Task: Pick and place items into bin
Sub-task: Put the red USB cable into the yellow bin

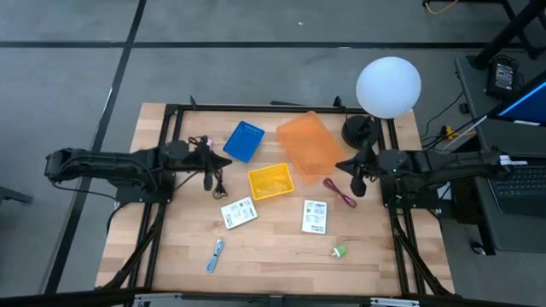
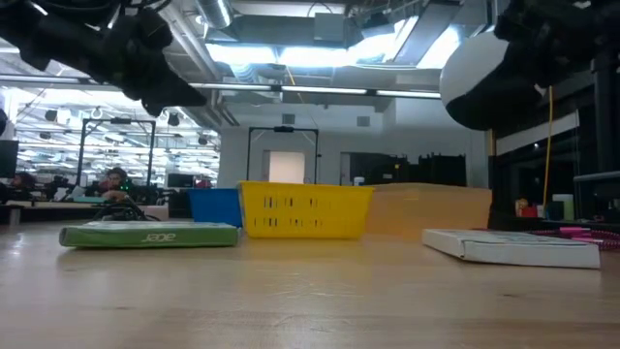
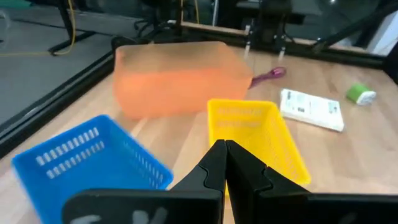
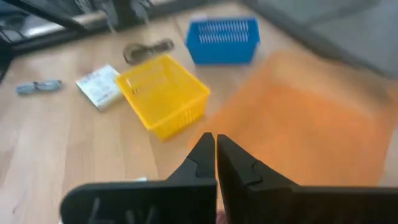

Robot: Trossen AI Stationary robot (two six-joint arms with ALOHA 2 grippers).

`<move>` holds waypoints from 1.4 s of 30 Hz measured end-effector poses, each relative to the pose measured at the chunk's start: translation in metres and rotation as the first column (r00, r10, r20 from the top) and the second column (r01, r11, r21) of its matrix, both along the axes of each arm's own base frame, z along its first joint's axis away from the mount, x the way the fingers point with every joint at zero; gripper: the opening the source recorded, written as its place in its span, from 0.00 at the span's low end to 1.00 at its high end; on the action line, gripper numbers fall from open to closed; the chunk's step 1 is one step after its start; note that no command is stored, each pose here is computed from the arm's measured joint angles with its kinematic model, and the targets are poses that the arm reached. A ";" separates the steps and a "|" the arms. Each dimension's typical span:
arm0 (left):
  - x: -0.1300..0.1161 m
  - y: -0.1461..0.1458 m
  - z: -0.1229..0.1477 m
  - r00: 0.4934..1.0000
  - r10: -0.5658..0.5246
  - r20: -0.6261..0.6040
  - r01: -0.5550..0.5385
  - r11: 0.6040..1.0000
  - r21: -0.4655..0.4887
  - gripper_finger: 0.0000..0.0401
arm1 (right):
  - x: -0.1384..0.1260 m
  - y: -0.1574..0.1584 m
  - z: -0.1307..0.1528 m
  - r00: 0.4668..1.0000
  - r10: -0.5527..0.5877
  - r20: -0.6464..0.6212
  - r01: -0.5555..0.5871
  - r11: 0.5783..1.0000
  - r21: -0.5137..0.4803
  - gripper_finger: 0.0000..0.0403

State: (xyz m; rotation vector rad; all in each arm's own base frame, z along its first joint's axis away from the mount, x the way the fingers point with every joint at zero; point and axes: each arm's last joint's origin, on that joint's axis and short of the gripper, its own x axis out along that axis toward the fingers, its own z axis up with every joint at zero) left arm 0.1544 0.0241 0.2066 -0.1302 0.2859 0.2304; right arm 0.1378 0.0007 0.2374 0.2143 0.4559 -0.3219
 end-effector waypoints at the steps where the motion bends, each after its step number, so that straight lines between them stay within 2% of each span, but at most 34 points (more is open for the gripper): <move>1: 0.002 -0.001 0.001 1.000 -0.016 0.013 0.016 1.000 -0.002 0.01 | 0.002 0.000 0.001 1.000 -0.012 -0.027 0.013 1.000 0.020 0.00; 7: 0.008 -0.013 -0.001 0.992 -0.125 0.017 0.125 0.992 0.004 0.01 | 0.012 0.012 0.006 0.979 -0.010 -0.201 0.032 0.994 0.107 0.00; 14: 0.009 -0.023 0.000 0.992 -0.123 0.021 0.122 0.992 0.044 0.01 | 0.023 0.034 0.012 0.937 0.009 -0.349 0.055 0.984 0.171 0.00; 20: 0.009 -0.026 0.002 0.992 -0.124 0.027 0.121 0.990 0.077 0.01 | 0.029 0.043 0.000 0.877 -0.068 -0.476 0.150 0.979 0.136 0.00; 27: 0.009 -0.028 0.000 0.985 -0.170 0.010 0.168 0.982 0.090 0.01 | 0.034 0.050 -0.008 0.850 -0.036 -0.526 0.139 0.978 0.158 0.00; 37: 0.009 -0.028 0.000 0.985 -0.174 0.006 0.172 0.979 0.108 0.01 | 0.035 0.050 -0.009 0.847 -0.031 -0.530 0.139 0.976 0.165 0.00; 42: 0.009 -0.028 0.000 0.985 -0.173 0.007 0.172 0.980 0.105 0.01 | 0.038 0.051 -0.014 0.837 -0.048 -0.545 0.163 0.973 0.165 0.07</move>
